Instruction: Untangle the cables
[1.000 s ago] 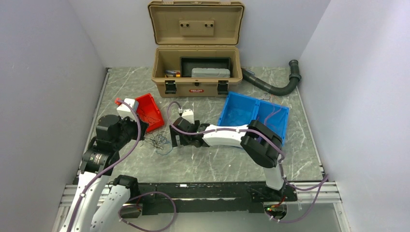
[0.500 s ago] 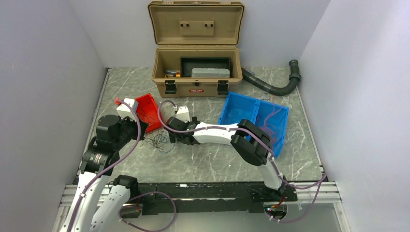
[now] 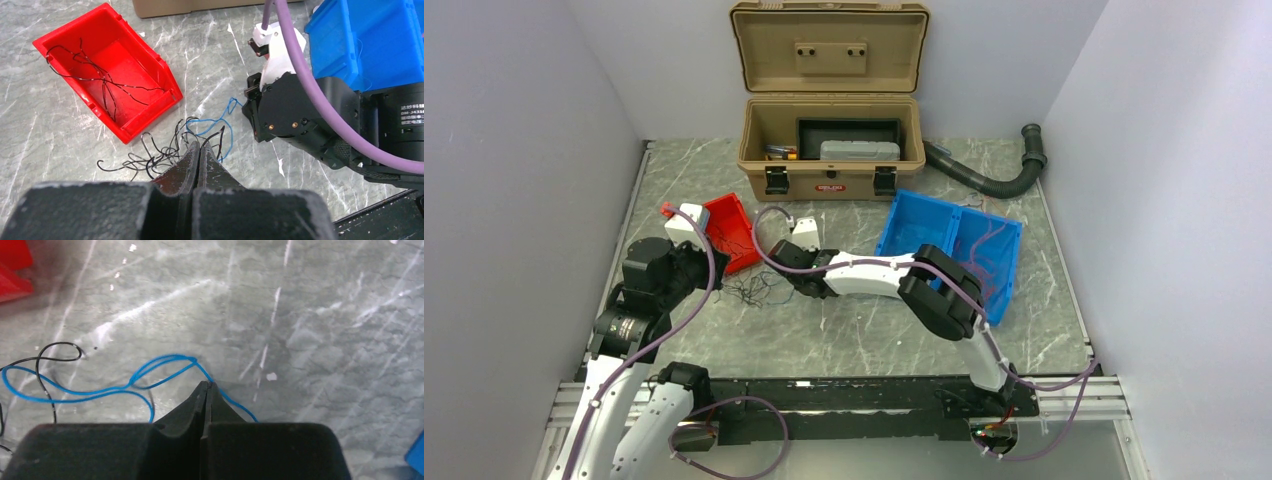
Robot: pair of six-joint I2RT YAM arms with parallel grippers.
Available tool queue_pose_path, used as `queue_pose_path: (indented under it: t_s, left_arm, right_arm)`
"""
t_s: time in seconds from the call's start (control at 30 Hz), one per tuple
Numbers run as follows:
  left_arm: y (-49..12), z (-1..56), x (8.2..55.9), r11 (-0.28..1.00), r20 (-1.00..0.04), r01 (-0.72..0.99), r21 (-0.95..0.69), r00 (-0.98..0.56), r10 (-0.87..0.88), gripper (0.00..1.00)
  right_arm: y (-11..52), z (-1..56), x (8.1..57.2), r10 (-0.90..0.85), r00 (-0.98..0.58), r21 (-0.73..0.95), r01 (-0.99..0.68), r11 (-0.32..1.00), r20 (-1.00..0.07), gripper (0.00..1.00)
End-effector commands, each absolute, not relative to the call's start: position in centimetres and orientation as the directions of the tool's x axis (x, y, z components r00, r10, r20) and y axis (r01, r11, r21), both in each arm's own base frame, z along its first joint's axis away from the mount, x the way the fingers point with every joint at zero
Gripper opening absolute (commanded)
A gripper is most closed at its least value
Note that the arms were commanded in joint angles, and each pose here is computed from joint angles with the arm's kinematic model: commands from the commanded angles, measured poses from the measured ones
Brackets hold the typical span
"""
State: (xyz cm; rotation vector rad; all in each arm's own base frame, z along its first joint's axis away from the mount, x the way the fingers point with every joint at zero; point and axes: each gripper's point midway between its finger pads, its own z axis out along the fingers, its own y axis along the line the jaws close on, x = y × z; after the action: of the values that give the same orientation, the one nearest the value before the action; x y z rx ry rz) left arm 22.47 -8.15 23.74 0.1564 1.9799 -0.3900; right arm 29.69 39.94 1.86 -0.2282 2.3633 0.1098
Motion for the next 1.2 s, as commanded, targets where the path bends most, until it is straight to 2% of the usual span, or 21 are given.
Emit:
queue_pose_path:
  t_s: [0.0,0.23,0.33,0.37,0.4,0.47,0.53,0.6,0.67,0.83,1.07,1.17]
  left_arm:
    - [-7.7,23.9,22.5,0.945,-0.906,0.272,-0.183,-0.419,-0.054,0.00]
    - [-7.6,23.8,22.6,0.947,-0.903,0.264,-0.181,-0.425,-0.054,0.00]
    - [-7.6,23.7,22.6,0.948,-0.903,0.263,-0.181,-0.426,-0.054,0.00]
    - [-7.6,23.7,22.6,0.948,-0.903,0.263,-0.181,-0.426,-0.054,0.00]
    - [-7.6,23.8,22.6,0.948,-0.904,0.263,-0.181,-0.424,-0.055,0.00]
    - [-7.6,23.7,22.6,0.947,-0.902,0.264,-0.182,-0.427,-0.054,0.00]
    - [-7.6,23.7,22.6,0.947,-0.901,0.263,-0.183,-0.430,-0.055,0.00]
    - [-7.6,23.6,22.6,0.948,-0.901,0.261,-0.183,-0.430,-0.055,0.00]
    - [-7.6,23.7,22.6,0.948,-0.902,0.260,-0.182,-0.429,-0.056,0.00]
    - [-7.3,23.7,22.6,0.952,-0.902,0.245,-0.181,-0.426,-0.062,0.00]
    - [-7.2,23.8,22.5,0.953,-0.904,0.239,-0.183,-0.422,-0.068,0.00]
    - [-7.1,23.6,22.6,0.956,-0.902,0.230,-0.180,-0.427,-0.067,0.00]
  right_arm:
    - [38.4,4.4,29.7,-0.134,-0.685,0.002,-0.193,0.981,-0.716,0.00]
    - [36.0,8.7,28.7,-0.103,-0.658,0.029,-0.187,0.982,-0.746,0.00]
    - [35.7,11.2,27.9,-0.107,-0.637,0.070,-0.247,0.967,-0.764,0.03]
    - [36.0,11.8,27.6,-0.127,-0.629,0.084,-0.295,0.952,-0.767,0.21]
    - [36.5,12.3,27.2,-0.151,-0.622,0.099,-0.349,0.932,-0.768,0.45]
    - [37.7,13.0,26.8,-0.204,-0.625,0.131,-0.447,0.885,-0.753,0.73]
    - [38.4,13.1,26.9,-0.246,-0.651,0.147,-0.487,0.861,-0.718,0.87]
    - [39.3,12.7,26.7,-0.309,-0.645,0.149,-0.555,0.818,-0.699,0.94]
    - [39.8,12.0,26.8,-0.369,-0.616,0.135,-0.617,0.775,-0.696,0.97]
    - [41.1,8.5,26.5,-0.544,-0.526,0.125,-0.783,0.609,-0.654,0.96]
    - [43.1,7.0,28.6,-0.551,-0.461,0.116,-0.829,0.548,-0.696,0.96]
    - [43.3,6.2,29.7,-0.562,-0.452,0.082,-0.824,0.561,-0.693,0.96]
